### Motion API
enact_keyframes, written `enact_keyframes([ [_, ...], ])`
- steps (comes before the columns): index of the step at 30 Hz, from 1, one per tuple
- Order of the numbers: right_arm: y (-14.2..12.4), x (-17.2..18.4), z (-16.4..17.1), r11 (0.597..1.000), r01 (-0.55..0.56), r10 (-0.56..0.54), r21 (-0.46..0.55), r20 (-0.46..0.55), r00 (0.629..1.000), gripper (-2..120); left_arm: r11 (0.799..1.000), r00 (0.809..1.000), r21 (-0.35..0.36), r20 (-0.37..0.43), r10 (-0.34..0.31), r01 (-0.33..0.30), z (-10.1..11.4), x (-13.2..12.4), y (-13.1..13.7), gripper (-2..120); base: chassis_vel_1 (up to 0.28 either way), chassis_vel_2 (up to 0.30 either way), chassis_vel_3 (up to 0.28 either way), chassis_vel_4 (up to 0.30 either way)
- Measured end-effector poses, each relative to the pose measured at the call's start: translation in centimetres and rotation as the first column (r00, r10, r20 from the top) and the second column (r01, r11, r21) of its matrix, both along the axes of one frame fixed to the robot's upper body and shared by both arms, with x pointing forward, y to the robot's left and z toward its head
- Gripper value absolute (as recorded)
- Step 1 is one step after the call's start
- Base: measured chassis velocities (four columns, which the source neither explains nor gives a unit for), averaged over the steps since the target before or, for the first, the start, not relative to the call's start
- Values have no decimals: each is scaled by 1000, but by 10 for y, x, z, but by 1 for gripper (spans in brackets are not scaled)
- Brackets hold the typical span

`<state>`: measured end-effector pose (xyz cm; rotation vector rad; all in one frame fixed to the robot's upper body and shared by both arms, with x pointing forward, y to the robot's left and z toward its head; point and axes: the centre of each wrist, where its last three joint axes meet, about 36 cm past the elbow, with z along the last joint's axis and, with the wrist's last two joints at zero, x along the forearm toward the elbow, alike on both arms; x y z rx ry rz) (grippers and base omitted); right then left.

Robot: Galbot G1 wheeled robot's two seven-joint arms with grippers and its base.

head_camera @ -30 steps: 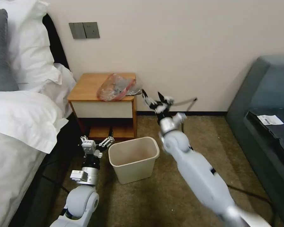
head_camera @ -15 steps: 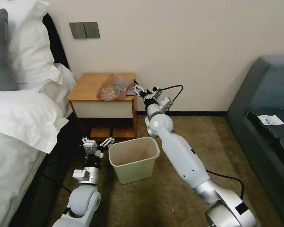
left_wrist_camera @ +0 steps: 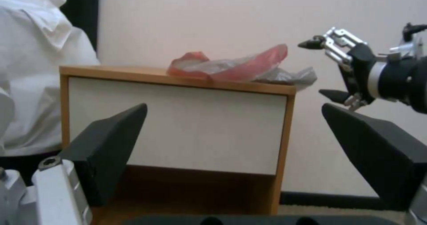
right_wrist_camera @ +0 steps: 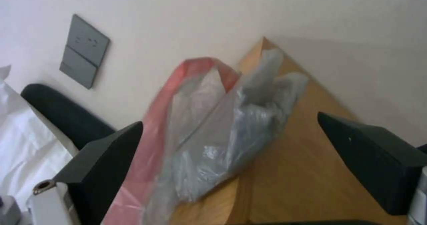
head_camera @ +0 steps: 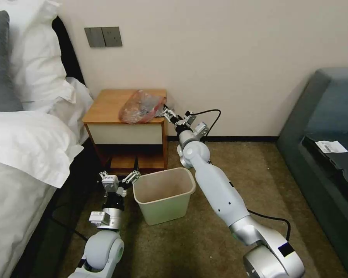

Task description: Pick up the garbage bag from the table and place it over the trash can.

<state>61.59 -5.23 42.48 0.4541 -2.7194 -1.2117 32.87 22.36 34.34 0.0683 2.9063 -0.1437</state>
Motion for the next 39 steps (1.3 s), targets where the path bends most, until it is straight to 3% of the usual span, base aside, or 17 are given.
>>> enact_keyframes([
  [18, -14, 30, -18, 1000, 17, -17, -24, 7, 1000, 100, 1000, 1000, 19, -4, 14, -13, -3, -17, -7, 98, 0, 0, 0, 0],
  [36, -13, 30, -24, 999, -51, 51, 4, 19, 999, 100, 1000, 1000, 24, -6, 15, -15, -7, -19, -14, 98, 0, 0, 0, 0],
  [39, -13, 29, -25, 998, -57, 57, 10, 19, 998, 95, 1000, 1000, 23, -7, 17, -17, -8, -20, -15, 98, 0, 0, 0, 0],
])
